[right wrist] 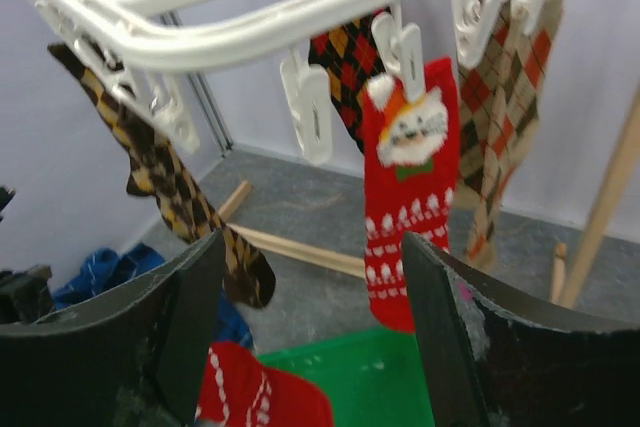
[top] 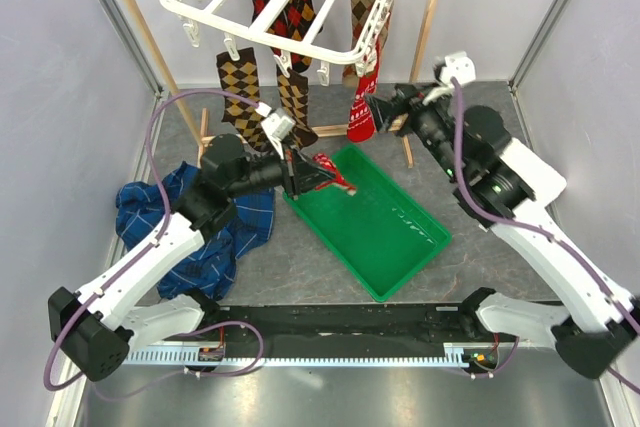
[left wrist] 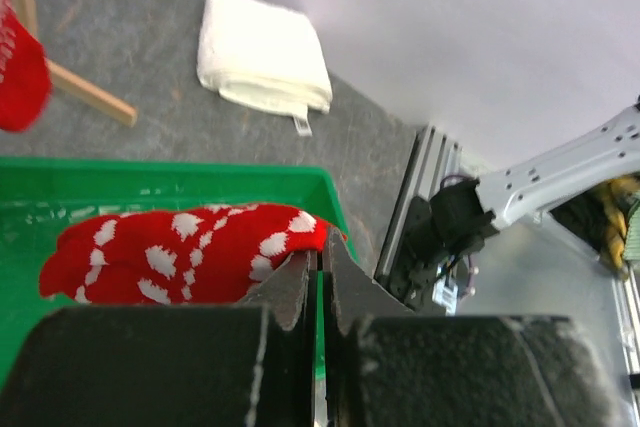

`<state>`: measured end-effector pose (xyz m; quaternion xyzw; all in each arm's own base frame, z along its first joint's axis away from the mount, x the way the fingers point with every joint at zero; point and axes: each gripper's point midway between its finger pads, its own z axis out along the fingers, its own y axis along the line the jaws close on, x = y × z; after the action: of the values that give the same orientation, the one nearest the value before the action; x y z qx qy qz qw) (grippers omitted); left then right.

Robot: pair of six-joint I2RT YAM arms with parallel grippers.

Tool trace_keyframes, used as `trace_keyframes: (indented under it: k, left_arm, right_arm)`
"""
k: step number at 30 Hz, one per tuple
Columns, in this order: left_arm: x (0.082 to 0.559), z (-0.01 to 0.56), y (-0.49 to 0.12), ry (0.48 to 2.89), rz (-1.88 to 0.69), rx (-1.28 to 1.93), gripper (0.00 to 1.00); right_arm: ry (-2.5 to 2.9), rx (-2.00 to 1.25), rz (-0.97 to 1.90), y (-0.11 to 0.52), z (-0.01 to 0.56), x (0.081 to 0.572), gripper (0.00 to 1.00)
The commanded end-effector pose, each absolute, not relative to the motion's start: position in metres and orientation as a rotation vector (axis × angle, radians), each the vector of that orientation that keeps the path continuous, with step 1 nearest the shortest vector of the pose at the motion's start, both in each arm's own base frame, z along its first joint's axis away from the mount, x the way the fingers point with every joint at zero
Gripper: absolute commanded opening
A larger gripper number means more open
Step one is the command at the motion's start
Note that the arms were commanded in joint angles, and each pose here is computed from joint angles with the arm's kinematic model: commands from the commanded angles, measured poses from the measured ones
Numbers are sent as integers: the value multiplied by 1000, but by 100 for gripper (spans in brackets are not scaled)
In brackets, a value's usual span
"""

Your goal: Remove the socks clipped to the hanger

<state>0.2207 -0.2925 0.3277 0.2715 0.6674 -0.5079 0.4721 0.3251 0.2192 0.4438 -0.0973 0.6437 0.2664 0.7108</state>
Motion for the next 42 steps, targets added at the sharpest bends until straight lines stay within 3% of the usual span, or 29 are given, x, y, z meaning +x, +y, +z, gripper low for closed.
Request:
trace_keyframes:
  k: [1,7,13,16,17,19,20,22,32,42]
  left_arm:
    - [222,336,-307,1634,-1111,689,2]
    - [225,304,-344,1725,-1045,661,2]
    - [238,214,-367,1913,-1027,590,6]
    - [245,191,-369,1974,-991,571,25]
    - [245,191,-370,1982,-988,572,41]
    - [245,195,-370,1985,-988,574,53]
    - [243,198,-370,1993,-986,582,72]
    - [238,208,-368,1977,-1000,611,85]
    - [197,256,-335,1823,-1050,749,90]
    - [219,306,-298,1649,-799,714,91]
  right_arm:
    - [1468,-193,572,186,431,286,82]
    - [1479,-96,476,138,412,257,84]
    - [1460,-63,435,114,405,238,85]
    - [1466,-63,434,114,401,239,85]
    - [1475,-62,433,117,398,242,85]
    - [1489,-74,442,123,392,247,84]
    - [1495,-76,442,127,390,252,85]
    - [1494,-74,449,133,388,258,85]
    - [1391,-92,463,184,422,327,84]
    - [1349,-108,431,219,406,392,84]
